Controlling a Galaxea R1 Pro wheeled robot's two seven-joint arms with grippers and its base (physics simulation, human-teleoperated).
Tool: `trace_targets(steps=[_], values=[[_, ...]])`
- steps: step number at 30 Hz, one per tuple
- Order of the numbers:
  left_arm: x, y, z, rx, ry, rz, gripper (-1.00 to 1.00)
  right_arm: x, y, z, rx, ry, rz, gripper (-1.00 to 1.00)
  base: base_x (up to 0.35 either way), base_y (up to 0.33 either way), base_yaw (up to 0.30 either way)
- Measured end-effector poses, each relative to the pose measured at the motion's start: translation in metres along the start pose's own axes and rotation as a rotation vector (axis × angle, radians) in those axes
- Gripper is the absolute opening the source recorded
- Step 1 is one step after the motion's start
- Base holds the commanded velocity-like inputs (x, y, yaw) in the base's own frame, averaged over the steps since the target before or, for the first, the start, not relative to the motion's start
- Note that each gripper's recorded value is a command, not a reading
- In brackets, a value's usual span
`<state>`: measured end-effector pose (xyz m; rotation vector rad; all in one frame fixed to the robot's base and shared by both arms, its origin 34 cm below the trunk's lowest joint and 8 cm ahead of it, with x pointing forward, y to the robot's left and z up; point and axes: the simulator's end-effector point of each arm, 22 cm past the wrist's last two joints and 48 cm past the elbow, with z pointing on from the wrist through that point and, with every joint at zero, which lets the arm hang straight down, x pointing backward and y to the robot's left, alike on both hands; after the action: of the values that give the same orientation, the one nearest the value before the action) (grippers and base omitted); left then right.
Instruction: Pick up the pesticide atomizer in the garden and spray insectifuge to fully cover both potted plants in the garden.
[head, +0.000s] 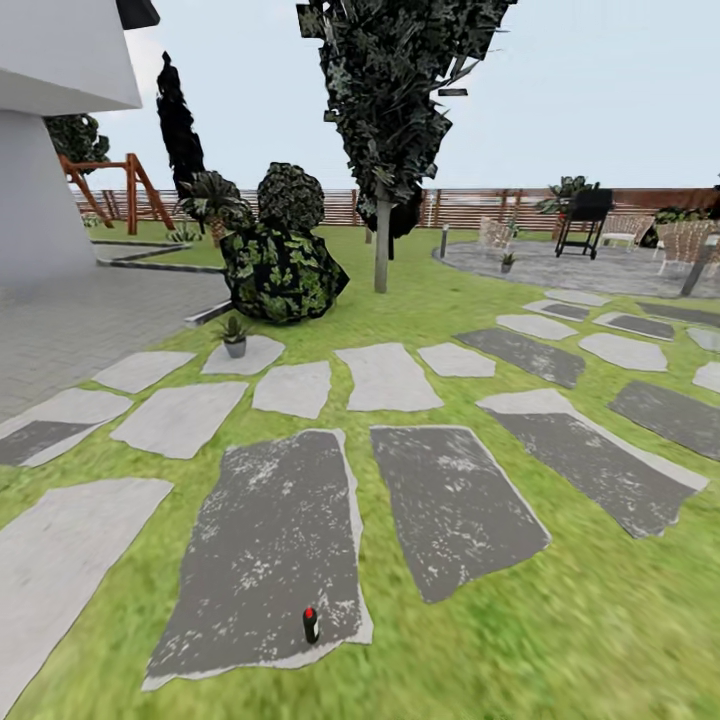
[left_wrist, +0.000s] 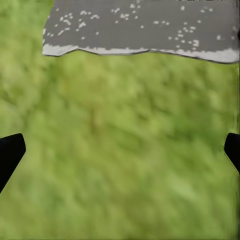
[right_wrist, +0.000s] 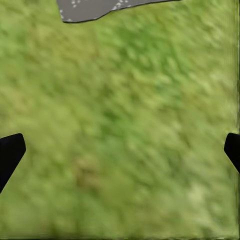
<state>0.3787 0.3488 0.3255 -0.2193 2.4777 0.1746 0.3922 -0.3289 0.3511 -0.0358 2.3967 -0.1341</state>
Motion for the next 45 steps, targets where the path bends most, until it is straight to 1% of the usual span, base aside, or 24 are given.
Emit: trace_targets(steps=[13,24,33,36,39,40,42,43,45], values=[[0.000,0.001,0.000,-0.001,0.000,0.001,1.00,-0.001,0.000,0.000,0.000,-0.001,0.000,1.00,0.000,0.005,-0.291],[0.000,0.000,0.000,-0.001,0.000,0.000,1.00,-0.001,0.000,0.000,0.000,-0.001,0.000,1.00,0.000,0.160,-0.284],[0.001,-0.002,0.000,0.001,0.002,-0.004,1.00,0.000,0.004,0.000,-0.015,0.000,-0.008,1.00,0.000,0.012,-0.044],[-0.003,-0.006,0.001,0.007,-0.002,-0.009,1.00,-0.002,0.004,0.000,-0.014,-0.005,-0.007,1.00,0.000,0.000,-0.001],[-0.014,-0.012,0.005,0.022,-0.018,-0.008,1.00,-0.004,0.003,0.001,-0.011,-0.010,-0.006,1.00,0.000,0.000,0.000],[-0.024,-0.018,0.008,0.037,-0.032,-0.004,1.00,-0.006,0.002,0.001,-0.009,-0.013,-0.006,1.00,0.000,0.000,0.000],[-0.049,-0.028,0.016,0.064,-0.062,0.004,1.00,-0.012,0.000,0.002,-0.004,-0.027,-0.006,1.00,0.000,0.000,0.000],[-0.068,-0.034,0.022,0.082,-0.085,0.011,1.00,-0.022,-0.001,0.003,-0.001,-0.047,-0.005,1.00,0.000,0.000,0.000],[-0.111,-0.048,0.033,0.110,-0.131,0.021,1.00,-0.052,-0.003,0.006,0.003,-0.110,-0.005,1.00,0.000,0.000,0.000]])
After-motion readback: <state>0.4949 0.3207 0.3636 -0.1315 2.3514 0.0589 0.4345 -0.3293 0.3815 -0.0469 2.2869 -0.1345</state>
